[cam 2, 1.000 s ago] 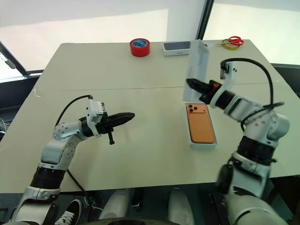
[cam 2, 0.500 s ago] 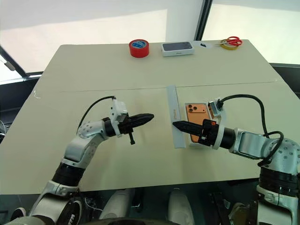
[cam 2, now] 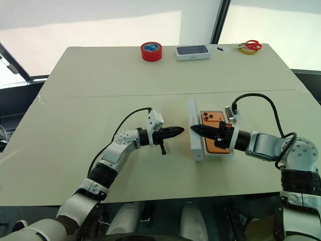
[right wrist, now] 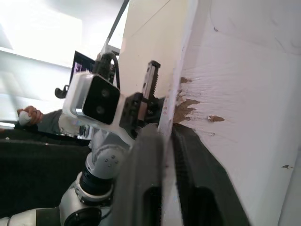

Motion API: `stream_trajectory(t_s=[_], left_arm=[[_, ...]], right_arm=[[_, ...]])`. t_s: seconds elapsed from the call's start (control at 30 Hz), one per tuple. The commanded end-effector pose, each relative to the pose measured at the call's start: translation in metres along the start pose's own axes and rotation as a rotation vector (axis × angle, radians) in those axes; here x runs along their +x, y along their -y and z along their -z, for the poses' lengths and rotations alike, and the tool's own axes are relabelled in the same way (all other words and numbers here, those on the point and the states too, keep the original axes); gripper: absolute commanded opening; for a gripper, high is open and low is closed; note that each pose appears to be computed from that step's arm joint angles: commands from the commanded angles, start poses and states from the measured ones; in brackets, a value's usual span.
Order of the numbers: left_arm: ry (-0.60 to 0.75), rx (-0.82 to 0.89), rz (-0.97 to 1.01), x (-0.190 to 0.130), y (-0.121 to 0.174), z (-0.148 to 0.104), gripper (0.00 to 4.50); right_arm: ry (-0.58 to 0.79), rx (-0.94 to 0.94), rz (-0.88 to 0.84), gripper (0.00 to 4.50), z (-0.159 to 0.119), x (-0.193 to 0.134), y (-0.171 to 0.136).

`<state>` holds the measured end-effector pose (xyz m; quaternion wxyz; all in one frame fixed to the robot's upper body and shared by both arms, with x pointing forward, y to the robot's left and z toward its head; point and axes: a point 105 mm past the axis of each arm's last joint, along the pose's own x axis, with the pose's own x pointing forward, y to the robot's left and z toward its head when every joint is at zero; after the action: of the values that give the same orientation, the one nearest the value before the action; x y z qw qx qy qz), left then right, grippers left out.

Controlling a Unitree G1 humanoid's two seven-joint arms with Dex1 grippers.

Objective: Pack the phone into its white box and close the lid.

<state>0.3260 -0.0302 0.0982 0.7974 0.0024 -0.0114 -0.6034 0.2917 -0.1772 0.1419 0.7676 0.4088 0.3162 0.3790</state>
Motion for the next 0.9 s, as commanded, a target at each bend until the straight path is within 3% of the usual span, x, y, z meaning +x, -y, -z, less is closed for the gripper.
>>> stream_trajectory(t_s=[0.03,0.13,0.43,0.57,0.67,0.77,0.9], left_arm=[[0.036,0.033,0.035,0.021,0.003,-0.013,0.00],[0.048,0.023,0.059,0.034,0.007,-0.016,0.00],[0.061,0.002,0.102,0.065,0.020,-0.020,0.00],[0.024,0.030,0.128,0.067,0.028,-0.011,0.00],[0.015,0.028,0.108,0.053,0.019,-0.008,0.00],[-0.006,0.019,0.100,0.030,0.011,-0.003,0.00],[-0.050,0.035,0.079,0.008,0.007,0.004,0.00]], right_arm=[[0.077,-0.059,0.052,2.45,-0.020,-0.009,0.004],[0.127,-0.143,0.122,4.00,-0.033,-0.018,0.009],[0.375,-0.703,0.536,4.00,-0.108,-0.072,0.021],[0.400,-0.850,0.596,4.00,-0.112,-0.078,0.018],[0.307,-0.983,0.615,4.00,-0.093,-0.072,0.022],[0.232,-1.122,0.659,3.14,-0.076,-0.069,0.029],[0.195,-1.239,0.703,1.11,-0.072,-0.069,0.036]])
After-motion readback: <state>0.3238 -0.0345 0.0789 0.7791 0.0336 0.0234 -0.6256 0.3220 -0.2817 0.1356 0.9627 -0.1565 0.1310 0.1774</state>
